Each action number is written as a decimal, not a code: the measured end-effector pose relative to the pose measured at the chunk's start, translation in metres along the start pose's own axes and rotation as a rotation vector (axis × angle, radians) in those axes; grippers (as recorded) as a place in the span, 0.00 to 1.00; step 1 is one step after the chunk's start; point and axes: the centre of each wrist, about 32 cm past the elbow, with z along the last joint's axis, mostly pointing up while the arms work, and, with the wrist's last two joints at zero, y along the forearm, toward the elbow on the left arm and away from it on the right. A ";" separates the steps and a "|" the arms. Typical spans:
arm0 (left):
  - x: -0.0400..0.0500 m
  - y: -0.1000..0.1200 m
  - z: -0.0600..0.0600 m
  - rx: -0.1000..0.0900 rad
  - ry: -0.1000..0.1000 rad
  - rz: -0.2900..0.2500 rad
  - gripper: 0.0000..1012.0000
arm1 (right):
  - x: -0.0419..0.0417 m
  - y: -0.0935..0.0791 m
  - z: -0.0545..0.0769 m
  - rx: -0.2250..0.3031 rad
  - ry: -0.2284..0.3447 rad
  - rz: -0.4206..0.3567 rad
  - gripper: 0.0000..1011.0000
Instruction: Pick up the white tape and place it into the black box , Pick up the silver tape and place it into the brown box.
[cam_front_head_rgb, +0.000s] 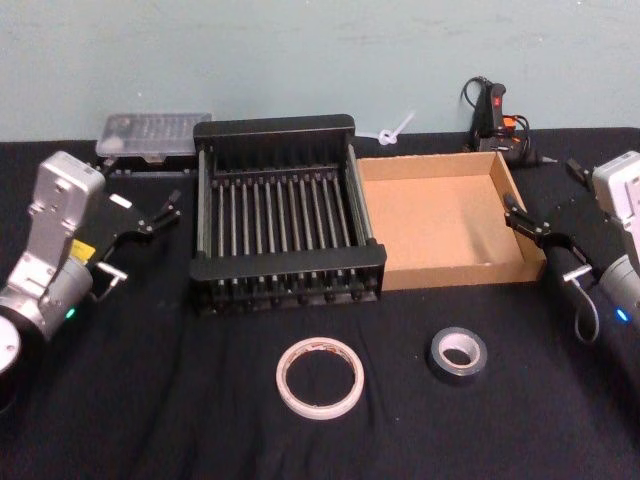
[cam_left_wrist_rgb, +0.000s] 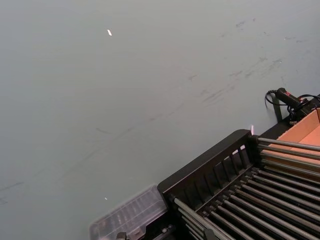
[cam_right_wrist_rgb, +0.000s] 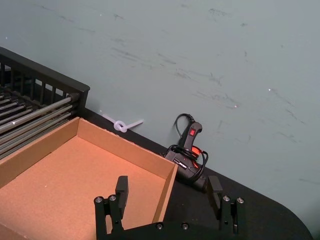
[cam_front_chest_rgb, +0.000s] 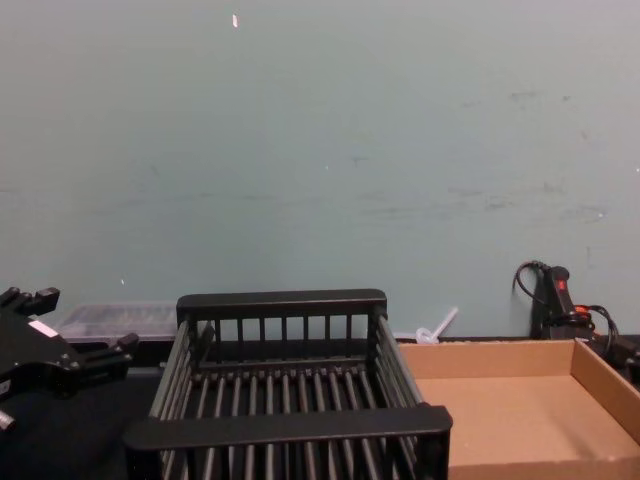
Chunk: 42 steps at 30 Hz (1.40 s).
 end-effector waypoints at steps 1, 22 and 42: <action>0.0000 0.000 0.000 0.000 0.000 0.000 0.99 | 0.0000 0.000 0.000 0.000 0.000 0.000 0.99; 0.0000 0.000 0.000 0.000 0.000 0.000 0.99 | 0.0000 0.000 0.000 0.000 0.000 0.000 0.99; 0.0000 0.000 0.000 0.000 0.000 0.000 0.99 | 0.0000 0.000 0.000 0.000 0.000 0.000 0.99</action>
